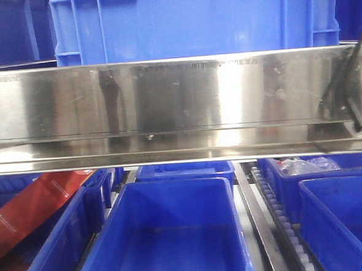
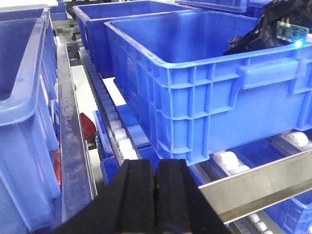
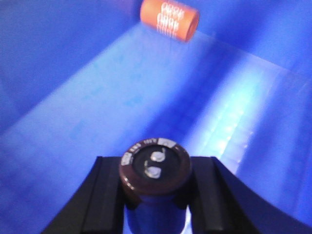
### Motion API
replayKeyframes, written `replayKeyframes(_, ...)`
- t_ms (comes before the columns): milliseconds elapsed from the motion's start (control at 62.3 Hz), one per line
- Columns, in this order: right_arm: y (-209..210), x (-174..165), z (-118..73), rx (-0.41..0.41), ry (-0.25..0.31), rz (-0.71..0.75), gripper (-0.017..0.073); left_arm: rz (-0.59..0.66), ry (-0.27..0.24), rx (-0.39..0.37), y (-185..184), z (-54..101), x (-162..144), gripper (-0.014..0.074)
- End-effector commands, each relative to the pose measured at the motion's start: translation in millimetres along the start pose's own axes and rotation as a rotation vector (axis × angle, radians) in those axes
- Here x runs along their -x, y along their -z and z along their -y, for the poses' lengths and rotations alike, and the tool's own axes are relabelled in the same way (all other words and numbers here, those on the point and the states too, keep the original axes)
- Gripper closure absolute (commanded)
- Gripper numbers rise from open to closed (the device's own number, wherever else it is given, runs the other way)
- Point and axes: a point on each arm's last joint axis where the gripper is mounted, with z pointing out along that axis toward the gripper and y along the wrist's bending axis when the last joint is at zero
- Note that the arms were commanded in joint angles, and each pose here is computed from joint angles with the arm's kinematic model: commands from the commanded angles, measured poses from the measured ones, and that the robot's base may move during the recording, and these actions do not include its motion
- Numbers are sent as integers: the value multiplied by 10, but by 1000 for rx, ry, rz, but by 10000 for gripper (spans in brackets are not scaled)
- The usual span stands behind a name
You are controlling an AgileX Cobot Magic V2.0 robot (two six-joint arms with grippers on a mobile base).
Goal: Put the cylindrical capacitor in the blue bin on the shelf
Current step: 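Lower the right gripper into the same bin and release the capacitor, then raise both open grippers out of the bin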
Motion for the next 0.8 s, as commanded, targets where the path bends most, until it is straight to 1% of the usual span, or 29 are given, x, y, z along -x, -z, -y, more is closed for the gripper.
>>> replayKeyframes(0, 65, 76, -3, -7, 12, 52, 533, 26, 13, 2, 15, 0, 21, 705)
replayKeyframes(16, 65, 74, -3, -7, 12, 50, 482, 26, 13, 2, 15, 0, 21, 705)
replayKeyframes(32, 74, 78, -4, -7, 12, 52, 463, 26, 13, 2, 15, 0, 21, 705)
replayKeyframes(48, 74, 78, -4, -7, 9, 52, 407, 26, 13, 2, 15, 0, 21, 705)
replayKeyframes(64, 74, 75, -5, -6, 9, 49, 387, 26, 13, 2, 15, 0, 21, 705)
replayKeyframes(80, 84, 79, -6, -7, 10, 52, 348, 26, 13, 2, 15, 0, 21, 705)
replayKeyframes(96, 85, 77, -6, -6, 10, 49, 288, 26, 13, 2, 15, 0, 21, 705)
replayKeyframes(176, 103, 76, -10, -5, 9, 45, 104, 26, 13, 2, 15, 0, 21, 705)
replayKeyframes(241, 131, 87, -13, -5, 3, 52, 61, 26, 14, 1, 15, 1, 21, 705)
replayKeyframes(273, 157, 95, -16, -5, 4, 58, 62, 26, 14, 1, 15, 1, 21, 705)
replayKeyframes(369, 278, 136, -30, -7, 7, 86, 102, 26, 16, 0, 15, 3, 21, 705)
replayKeyframes(481, 493, 196, -56, -10, 14, 132, 204, 26, 16, 0, 15, 3, 21, 705)
replayKeyframes(610, 850, 251, -97, -11, 23, 183, 401, 26, 16, 0, 15, 3, 21, 705)
replayKeyframes(626, 914, 258, -106, -11, 25, 192, 412, 26, 16, 0, 15, 3, 21, 705)
replayKeyframes(642, 957, 259, -113, -10, 26, 194, 456, 26, 16, 0, 15, 3, 21, 705)
replayKeyframes(690, 1112, 266, -136, -9, 31, 211, 511, 26, 16, 0, 15, 3, 21, 705)
replayKeyframes(786, 1387, 241, -178, -8, 38, 242, 662, 26, 16, 0, 15, 3, 21, 705)
